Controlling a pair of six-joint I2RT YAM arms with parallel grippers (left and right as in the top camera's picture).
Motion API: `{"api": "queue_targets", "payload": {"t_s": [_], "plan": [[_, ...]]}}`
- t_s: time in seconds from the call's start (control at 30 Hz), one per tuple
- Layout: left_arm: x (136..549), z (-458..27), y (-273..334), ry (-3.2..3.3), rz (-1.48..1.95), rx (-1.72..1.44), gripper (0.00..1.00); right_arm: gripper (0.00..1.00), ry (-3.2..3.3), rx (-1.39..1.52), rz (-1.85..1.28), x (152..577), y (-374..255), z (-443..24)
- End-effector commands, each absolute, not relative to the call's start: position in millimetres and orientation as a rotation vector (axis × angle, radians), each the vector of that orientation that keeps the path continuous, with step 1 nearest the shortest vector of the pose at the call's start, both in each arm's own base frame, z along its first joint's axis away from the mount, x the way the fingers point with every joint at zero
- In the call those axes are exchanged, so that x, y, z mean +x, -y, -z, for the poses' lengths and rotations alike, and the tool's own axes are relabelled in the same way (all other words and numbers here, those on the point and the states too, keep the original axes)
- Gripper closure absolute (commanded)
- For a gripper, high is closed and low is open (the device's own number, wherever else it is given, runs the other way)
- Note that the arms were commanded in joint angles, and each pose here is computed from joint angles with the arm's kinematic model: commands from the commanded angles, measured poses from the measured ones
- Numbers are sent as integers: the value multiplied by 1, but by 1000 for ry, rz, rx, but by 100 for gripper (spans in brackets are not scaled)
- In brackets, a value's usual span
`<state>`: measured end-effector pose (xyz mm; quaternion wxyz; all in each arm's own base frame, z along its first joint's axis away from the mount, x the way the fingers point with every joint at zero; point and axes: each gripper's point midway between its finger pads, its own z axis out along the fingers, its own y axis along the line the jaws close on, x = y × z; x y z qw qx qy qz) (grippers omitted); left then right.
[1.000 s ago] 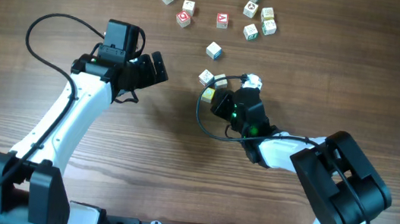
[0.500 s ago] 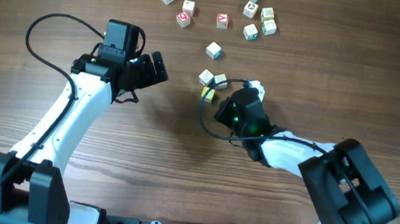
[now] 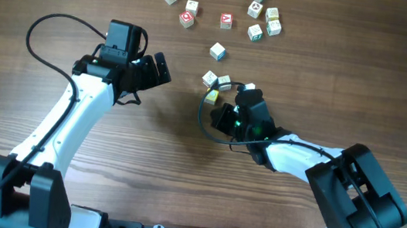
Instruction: Form a circle
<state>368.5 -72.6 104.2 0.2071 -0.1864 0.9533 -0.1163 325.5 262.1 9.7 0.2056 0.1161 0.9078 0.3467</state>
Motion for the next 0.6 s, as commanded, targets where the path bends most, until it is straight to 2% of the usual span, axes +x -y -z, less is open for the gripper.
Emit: {"api": "queue_targets", "payload": {"t_s": [0.0,0.57], "plan": [[369,-104,70,-2655,304,-500,0,95,-2511,278,-983,325,-267,-16],[369,-104,70,-2655,304,-500,0,96,-2483,272,-1008,334,-273,1]]}}
